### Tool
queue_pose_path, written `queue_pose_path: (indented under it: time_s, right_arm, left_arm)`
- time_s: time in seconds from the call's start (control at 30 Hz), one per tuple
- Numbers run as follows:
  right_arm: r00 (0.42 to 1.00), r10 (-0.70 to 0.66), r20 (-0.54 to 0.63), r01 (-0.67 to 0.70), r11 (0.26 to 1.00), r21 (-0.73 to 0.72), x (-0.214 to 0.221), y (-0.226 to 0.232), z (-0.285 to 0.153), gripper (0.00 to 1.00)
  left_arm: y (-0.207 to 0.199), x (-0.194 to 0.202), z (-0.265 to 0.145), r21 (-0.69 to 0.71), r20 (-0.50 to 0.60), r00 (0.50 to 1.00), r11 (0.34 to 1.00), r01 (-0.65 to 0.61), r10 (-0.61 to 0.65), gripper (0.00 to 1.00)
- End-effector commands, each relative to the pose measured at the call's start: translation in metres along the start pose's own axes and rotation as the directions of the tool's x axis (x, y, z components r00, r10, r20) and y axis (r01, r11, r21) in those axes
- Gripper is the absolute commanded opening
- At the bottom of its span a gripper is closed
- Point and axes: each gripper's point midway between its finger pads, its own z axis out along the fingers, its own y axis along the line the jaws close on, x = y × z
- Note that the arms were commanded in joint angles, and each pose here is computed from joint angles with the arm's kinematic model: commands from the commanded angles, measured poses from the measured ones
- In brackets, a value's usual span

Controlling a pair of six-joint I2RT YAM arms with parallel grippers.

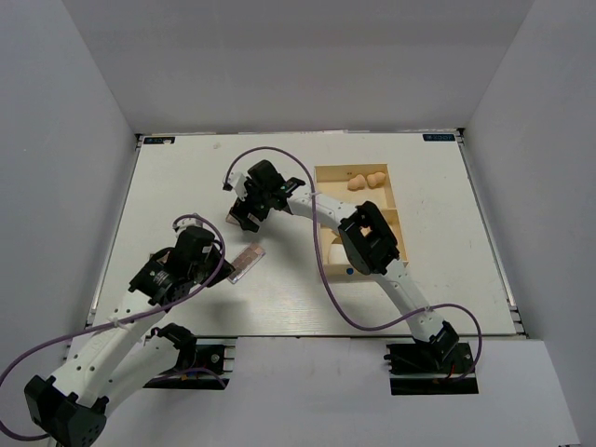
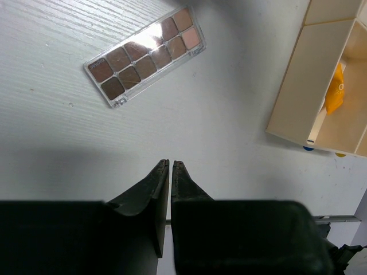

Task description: Organize the makeup

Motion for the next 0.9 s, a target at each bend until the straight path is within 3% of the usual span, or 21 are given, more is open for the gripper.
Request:
queue_pose_path:
  time_s: [0.0,0.13,0.2,0.23,0.33,0.43,0.6,0.7,0.8,0.83,0.87]
  right_arm:
    - [0.999,-0.039,0.034,0.039,0.999,0.000,-0.011,-0.001,0.007,0.89]
    - [0.999,-0.032,0.016,0.032,0.999,-0.001,-0.002,0.000,0.010,0.87]
    - [1.000,-0.028,0.009,0.028,1.000,-0.006,0.003,0.000,0.011,0.79]
    - [0.999,-0.030,0.015,0.030,0.999,-0.015,0.001,0.001,0.009,0.68]
    - [0.999,-0.047,0.026,0.048,0.998,-0.034,-0.003,0.002,0.005,0.50]
    - [0.996,-0.056,0.075,0.059,0.997,-0.039,-0.020,0.002,-0.010,0.17]
    - [0.976,-0.043,0.213,0.055,0.997,-0.053,-0.078,0.000,-0.068,0.11]
    - [0.963,-0.022,0.268,0.035,0.998,-0.044,-0.104,-0.008,-0.113,0.04]
    - [0.957,-0.017,0.290,0.025,0.999,-0.023,-0.116,-0.011,-0.157,0.01]
    - [0.964,0.005,0.267,0.000,1.000,-0.019,-0.104,-0.016,-0.164,0.01]
    - [0.965,0.004,0.261,-0.001,1.000,-0.012,-0.104,-0.014,-0.183,0.02]
  left_arm:
    - [-0.007,-0.009,-0.003,0.022,0.032,0.999,1.000,0.002,-0.003,0.18]
    - [-0.007,-0.009,-0.003,0.024,0.033,0.999,1.000,0.006,-0.006,0.18]
    - [-0.008,-0.010,-0.002,0.025,0.034,0.999,1.000,0.004,-0.005,0.18]
    - [-0.009,-0.010,-0.001,0.024,0.033,0.999,1.000,0.004,-0.005,0.18]
    - [-0.010,-0.010,0.000,0.025,0.030,1.000,1.000,0.002,-0.003,0.18]
    - [-0.010,-0.009,0.001,0.029,0.031,1.000,1.000,0.001,-0.002,0.18]
    - [-0.004,0.001,0.011,0.028,0.006,1.000,1.000,-0.004,0.004,0.20]
    - [-0.008,0.002,0.016,0.053,0.003,0.999,0.998,-0.034,0.034,0.28]
    - [-0.010,0.003,0.023,0.056,-0.010,0.994,0.993,-0.108,0.109,0.46]
    - [-0.009,0.003,0.028,0.043,-0.026,0.987,0.987,-0.156,0.157,0.61]
    - [-0.010,0.004,0.031,0.042,-0.036,0.982,0.982,-0.184,0.186,0.67]
